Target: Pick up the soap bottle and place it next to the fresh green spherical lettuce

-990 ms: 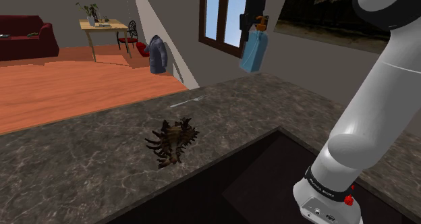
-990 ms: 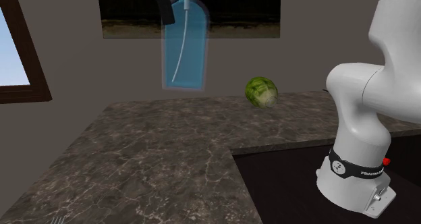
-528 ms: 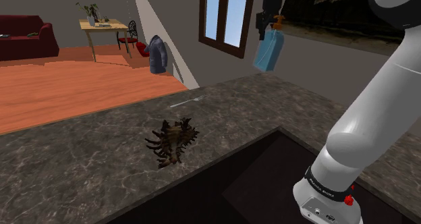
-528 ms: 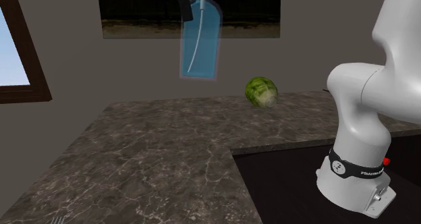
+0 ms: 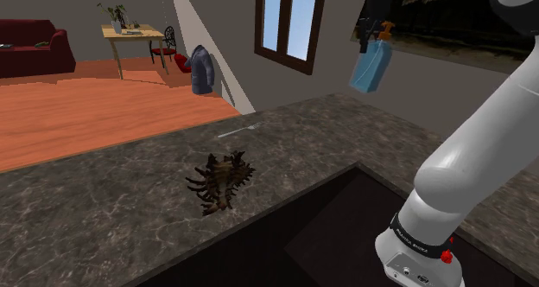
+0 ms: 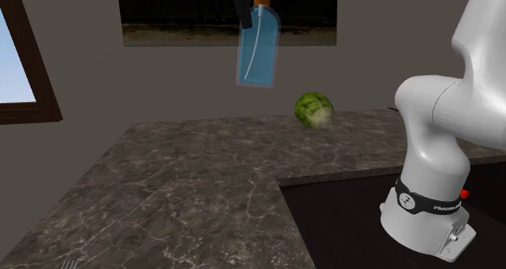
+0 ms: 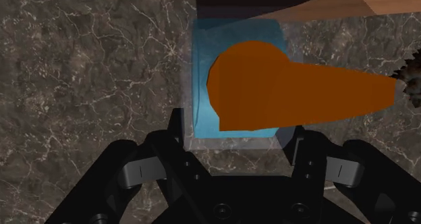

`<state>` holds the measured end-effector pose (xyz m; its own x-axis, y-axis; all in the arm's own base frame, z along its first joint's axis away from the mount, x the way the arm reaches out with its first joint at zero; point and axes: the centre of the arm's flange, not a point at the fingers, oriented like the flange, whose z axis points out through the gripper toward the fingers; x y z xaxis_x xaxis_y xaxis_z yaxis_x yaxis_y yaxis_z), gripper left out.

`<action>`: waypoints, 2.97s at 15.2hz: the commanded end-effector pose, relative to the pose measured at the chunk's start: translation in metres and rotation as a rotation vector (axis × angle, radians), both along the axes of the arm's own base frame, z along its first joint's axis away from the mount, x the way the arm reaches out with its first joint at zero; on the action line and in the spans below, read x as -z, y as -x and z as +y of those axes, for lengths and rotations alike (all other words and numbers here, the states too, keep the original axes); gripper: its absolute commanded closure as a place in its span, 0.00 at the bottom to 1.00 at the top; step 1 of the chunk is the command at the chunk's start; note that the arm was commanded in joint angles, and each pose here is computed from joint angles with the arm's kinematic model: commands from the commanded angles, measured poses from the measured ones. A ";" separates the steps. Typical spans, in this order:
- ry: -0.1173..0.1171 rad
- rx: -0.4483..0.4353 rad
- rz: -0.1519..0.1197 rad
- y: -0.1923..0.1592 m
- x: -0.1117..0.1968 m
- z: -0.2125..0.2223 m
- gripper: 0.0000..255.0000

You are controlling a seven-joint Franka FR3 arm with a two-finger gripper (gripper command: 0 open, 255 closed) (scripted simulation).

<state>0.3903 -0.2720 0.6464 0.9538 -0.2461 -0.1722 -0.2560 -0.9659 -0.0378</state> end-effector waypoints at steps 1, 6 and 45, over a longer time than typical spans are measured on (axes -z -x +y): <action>0.000 -0.001 0.000 0.020 -0.001 -0.023 1.00; 0.000 -0.001 0.000 0.064 -0.001 -0.072 1.00; 0.000 -0.001 0.000 0.228 0.104 -0.259 1.00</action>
